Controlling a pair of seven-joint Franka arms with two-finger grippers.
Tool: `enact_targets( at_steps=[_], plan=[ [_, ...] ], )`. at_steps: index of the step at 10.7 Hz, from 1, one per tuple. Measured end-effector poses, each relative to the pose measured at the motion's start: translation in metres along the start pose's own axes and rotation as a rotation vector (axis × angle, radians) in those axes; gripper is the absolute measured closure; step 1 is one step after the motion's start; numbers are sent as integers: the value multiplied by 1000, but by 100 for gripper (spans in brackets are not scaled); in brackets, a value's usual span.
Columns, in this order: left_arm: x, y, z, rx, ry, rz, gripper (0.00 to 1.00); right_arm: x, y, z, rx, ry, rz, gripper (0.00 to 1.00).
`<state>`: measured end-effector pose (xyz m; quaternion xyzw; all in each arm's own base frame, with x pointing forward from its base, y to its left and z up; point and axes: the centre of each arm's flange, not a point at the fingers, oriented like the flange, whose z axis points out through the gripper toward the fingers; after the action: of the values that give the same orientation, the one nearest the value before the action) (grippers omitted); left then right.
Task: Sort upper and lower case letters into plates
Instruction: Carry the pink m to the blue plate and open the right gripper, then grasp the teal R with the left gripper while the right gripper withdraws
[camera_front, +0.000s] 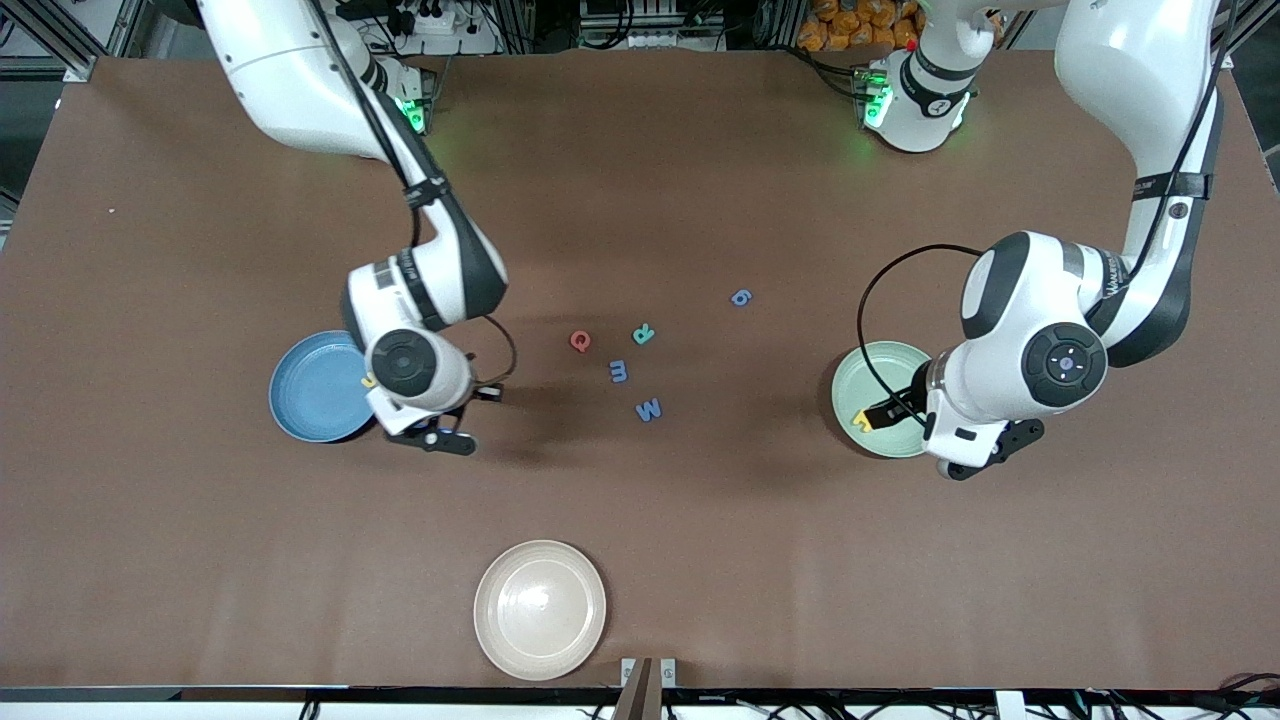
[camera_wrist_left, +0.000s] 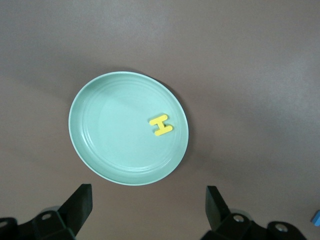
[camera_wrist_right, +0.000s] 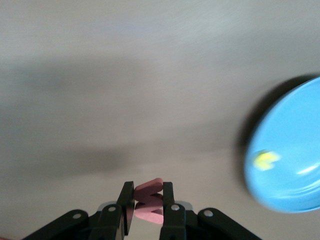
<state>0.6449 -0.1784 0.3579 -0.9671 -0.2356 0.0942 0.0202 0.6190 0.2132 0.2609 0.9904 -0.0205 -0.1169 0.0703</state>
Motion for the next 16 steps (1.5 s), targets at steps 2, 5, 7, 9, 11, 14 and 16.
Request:
enact_targets(
  at_steps=[2,5,7,9,11,14,16],
  plan=[
    [-19,20,3,8,1,-22,0,17,73,6,-18,-32,-164,73],
    [-63,66,15,12,7,-20,0,21,129,30,-2,-83,-314,73],
    [-95,97,26,4,9,21,0,17,145,45,44,-107,-367,73],
    [-137,137,41,-49,-1,29,0,16,158,58,63,-114,-424,72],
    [-175,171,59,-100,10,-36,0,14,161,64,70,-119,-433,53],
    [-207,206,100,-156,13,-151,0,15,160,53,87,-98,-429,10],
    [-217,220,124,-200,10,-243,0,13,163,15,100,-42,-429,0]
  ],
)
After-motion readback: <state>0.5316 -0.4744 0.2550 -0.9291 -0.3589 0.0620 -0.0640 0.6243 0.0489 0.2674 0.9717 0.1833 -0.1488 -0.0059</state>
